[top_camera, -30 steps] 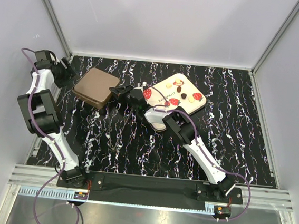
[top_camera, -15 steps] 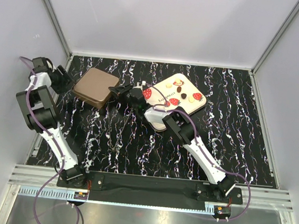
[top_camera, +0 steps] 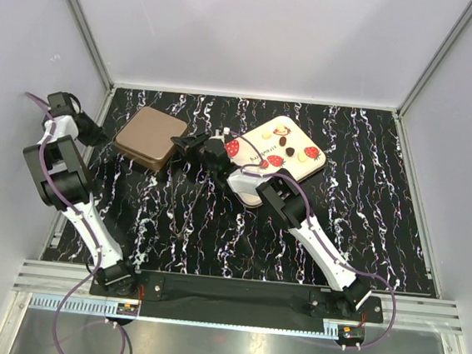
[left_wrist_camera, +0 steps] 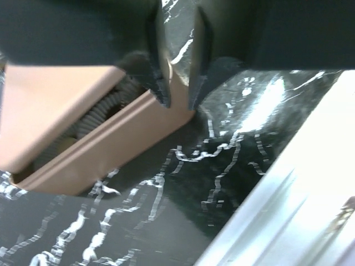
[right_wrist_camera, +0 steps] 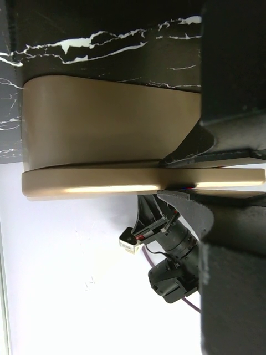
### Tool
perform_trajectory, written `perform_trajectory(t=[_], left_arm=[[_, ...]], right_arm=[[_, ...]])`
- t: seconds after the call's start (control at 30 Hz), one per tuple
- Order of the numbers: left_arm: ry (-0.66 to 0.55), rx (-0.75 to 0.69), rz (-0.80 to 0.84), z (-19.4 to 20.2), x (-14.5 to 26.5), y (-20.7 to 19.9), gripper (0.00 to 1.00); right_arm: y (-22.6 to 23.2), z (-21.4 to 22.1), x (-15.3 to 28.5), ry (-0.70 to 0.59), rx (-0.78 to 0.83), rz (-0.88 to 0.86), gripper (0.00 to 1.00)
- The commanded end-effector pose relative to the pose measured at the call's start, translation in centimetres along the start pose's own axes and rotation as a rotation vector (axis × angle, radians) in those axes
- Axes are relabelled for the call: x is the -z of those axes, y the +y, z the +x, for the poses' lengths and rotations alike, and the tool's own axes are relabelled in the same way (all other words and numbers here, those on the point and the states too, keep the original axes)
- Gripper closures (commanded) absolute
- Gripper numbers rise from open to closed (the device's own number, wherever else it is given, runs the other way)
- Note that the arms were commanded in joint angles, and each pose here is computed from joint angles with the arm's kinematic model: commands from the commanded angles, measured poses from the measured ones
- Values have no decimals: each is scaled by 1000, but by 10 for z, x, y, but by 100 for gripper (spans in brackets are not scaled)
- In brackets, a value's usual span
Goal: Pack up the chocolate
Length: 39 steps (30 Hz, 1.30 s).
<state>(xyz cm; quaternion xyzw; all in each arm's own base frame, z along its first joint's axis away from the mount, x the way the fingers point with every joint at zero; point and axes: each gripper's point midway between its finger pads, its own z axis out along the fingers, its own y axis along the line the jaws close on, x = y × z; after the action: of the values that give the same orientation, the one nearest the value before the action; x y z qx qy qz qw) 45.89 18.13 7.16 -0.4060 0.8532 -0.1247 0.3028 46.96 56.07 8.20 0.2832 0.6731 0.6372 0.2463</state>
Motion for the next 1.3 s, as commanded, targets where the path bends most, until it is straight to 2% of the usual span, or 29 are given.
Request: perform_trajectory(t=[0.0, 0.1, 0.37, 0.6, 0.7, 0.83, 0.9, 1.0, 1.07, 1.27], left_arm=[[-73, 28, -74, -21, -1, 15, 85], [-24, 25, -53, -10, -12, 13, 90], [80, 24, 10, 21, -30, -1, 90], [87, -11, 24, 36, -16, -13, 90], [30, -15, -22, 28, -3, -9, 88], [-107, -25, -128, -7, 12, 0, 87], [-172, -22, -112, -25, 11, -8, 89], [-191, -19, -154, -39, 4, -5, 91], [-227, -13, -93, -49, -2, -17, 91], [-95, 5, 79, -33, -37, -47, 92]], right_arm=[[-1, -5, 2, -7, 11, -10, 100], [6, -11, 4, -6, 20, -30, 100], [19, -14, 8, 17, 56, -59, 100], [32, -16, 7, 37, 64, -94, 100], [38, -20, 8, 35, 65, -111, 100], [47, -23, 12, 40, 81, -134, 100], [52, -24, 15, 47, 87, -147, 100], [56, -25, 17, 57, 104, -155, 100], [57, -26, 17, 62, 120, -160, 100], [66, -20, 12, 105, 164, -198, 100]])
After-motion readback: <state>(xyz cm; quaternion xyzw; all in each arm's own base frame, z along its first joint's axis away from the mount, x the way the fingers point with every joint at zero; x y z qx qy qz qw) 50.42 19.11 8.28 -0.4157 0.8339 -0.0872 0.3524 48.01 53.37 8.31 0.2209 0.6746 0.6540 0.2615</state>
